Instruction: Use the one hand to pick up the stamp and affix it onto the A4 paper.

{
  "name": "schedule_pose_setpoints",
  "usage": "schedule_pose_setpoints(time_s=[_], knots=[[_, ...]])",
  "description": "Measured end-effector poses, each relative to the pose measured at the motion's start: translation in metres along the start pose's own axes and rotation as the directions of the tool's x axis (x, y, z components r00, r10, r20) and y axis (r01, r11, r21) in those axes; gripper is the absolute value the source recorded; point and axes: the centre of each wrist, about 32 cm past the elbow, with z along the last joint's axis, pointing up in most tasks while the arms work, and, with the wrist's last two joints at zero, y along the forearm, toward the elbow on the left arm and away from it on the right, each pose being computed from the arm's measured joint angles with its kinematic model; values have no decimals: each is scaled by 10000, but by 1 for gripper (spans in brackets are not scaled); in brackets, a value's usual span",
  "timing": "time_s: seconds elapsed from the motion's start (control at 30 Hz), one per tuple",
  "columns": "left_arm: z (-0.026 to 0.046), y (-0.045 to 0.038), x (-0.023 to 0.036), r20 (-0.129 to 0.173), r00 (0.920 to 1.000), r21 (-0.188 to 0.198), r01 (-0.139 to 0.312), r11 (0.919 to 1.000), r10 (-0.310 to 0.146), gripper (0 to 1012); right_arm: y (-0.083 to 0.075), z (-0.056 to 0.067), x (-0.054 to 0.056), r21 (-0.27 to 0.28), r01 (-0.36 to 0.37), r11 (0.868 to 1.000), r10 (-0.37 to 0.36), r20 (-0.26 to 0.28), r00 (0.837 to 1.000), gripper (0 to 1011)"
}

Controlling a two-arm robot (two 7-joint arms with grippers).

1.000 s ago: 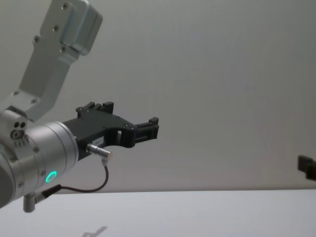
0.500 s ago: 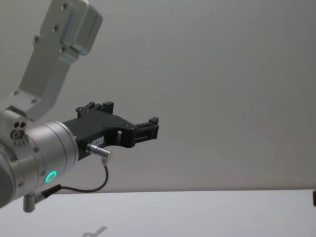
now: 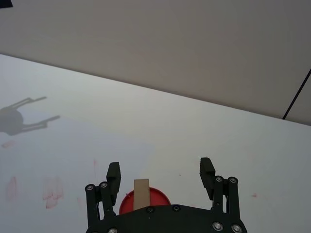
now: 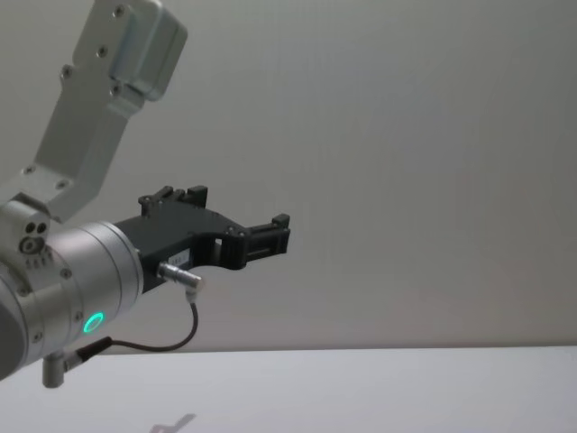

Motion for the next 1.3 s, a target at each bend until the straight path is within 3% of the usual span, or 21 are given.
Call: schedule_pose_setpoints(time_s=[0.5, 1.3], knots=[[0, 0, 0, 0, 10000, 0, 0, 10000, 0, 1001, -15, -91, 48, -722, -73, 9974, 87, 188, 9998, 1001], [0, 0, 0, 0, 10000, 1, 0, 10000, 0, 1001, 9, -218, -11, -728, -467, 9963, 470, 21, 9989, 1001]])
